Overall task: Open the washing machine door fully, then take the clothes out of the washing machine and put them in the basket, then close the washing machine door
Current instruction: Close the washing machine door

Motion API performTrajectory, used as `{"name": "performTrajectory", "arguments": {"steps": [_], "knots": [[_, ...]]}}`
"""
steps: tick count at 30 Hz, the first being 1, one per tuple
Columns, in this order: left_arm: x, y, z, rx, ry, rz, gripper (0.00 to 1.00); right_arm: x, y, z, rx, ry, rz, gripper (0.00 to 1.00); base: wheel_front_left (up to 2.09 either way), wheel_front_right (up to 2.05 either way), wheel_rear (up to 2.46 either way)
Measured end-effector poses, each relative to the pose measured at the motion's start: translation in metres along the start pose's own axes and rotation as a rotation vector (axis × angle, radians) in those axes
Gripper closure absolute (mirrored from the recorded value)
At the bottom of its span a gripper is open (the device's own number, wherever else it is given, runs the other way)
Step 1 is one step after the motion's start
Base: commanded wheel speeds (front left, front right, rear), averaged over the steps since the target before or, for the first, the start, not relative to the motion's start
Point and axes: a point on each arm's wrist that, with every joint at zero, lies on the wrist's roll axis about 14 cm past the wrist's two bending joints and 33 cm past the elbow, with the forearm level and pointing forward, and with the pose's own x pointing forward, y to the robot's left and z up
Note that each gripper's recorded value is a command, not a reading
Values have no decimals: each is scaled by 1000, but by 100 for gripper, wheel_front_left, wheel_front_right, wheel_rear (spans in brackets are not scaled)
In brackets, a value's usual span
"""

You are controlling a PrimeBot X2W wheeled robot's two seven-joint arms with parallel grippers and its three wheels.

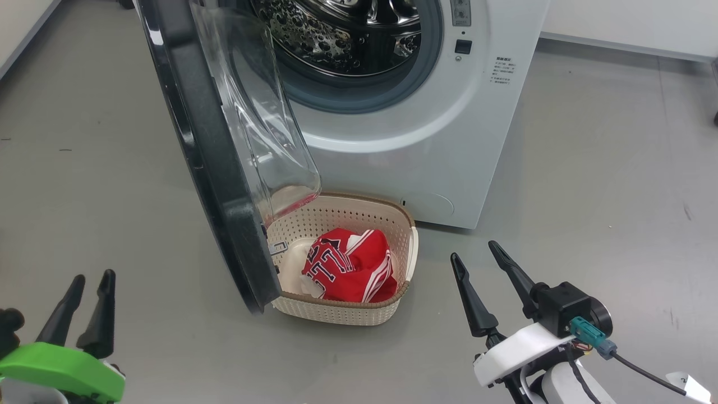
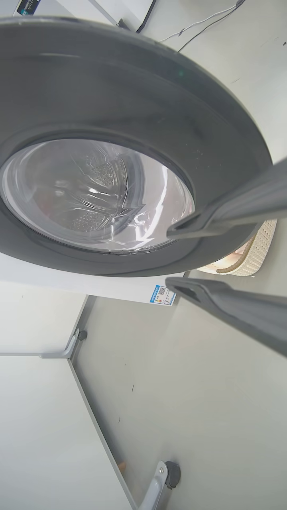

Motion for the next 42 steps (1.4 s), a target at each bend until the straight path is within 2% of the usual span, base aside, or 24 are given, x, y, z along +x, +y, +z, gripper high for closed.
{"name": "performTrajectory", "arguments": {"steps": [21, 42], "knots": [[-6, -1, -2, 31, -91, -9, 0, 0, 0, 0, 8, 0, -1, 0, 0, 0, 0], [-8, 2, -13, 45, -91, -10, 0, 1, 1, -1, 8, 1, 1, 0, 0, 0, 0]]}}
